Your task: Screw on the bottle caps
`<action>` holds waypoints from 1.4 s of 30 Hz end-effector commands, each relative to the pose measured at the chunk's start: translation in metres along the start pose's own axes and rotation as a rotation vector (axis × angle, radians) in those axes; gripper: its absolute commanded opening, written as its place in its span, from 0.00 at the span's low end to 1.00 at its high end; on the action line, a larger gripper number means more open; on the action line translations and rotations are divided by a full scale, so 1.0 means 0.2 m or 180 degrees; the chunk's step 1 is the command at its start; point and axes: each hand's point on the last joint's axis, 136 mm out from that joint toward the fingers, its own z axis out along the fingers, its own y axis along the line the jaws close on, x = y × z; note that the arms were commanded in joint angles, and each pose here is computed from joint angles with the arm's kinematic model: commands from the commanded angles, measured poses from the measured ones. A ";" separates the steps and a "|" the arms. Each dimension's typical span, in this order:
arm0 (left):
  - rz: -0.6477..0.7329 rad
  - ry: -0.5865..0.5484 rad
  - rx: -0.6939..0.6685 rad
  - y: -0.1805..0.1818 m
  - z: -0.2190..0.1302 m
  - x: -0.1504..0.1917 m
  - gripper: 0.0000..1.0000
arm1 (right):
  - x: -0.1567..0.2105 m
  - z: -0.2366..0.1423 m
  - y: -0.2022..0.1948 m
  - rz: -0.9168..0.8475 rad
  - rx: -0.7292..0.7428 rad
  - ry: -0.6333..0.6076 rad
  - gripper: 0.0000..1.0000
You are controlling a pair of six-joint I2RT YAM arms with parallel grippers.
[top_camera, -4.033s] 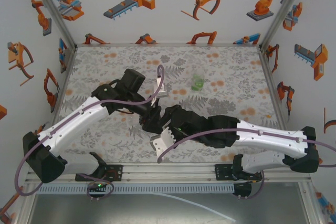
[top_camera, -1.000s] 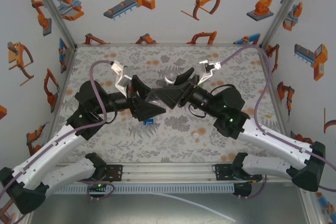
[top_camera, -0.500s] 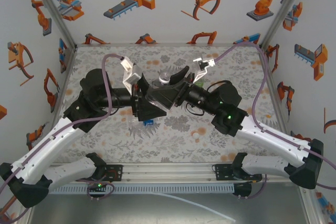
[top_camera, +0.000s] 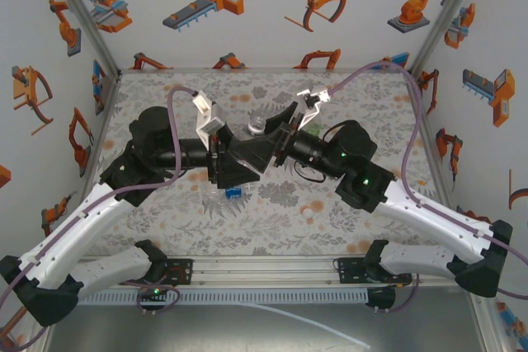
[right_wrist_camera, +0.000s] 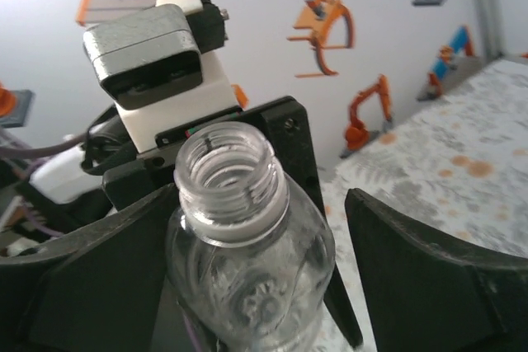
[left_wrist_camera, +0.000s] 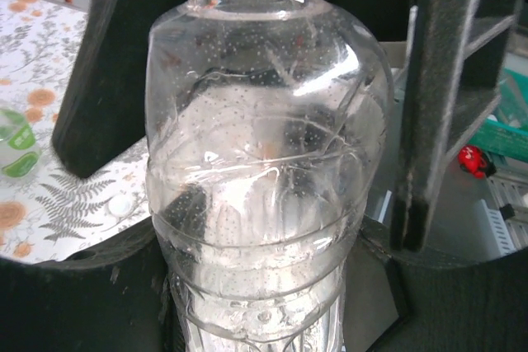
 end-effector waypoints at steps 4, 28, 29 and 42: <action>0.0020 -0.0145 -0.0398 0.16 -0.10 0.01 0.21 | -0.08 -0.15 -0.15 -0.0524 0.0827 0.0143 0.76; 0.0214 0.0969 -0.0798 0.62 -0.05 0.62 0.00 | 0.91 -0.88 -1.01 0.0503 0.3335 0.2117 0.62; 0.0208 0.0994 -0.0781 0.62 -0.05 0.63 0.00 | 0.95 -0.90 -1.02 0.0566 0.3344 0.2207 0.61; 0.0165 0.1108 -0.1011 0.67 -0.03 0.69 0.00 | 1.26 -0.99 -1.13 0.0933 0.3601 0.2509 0.48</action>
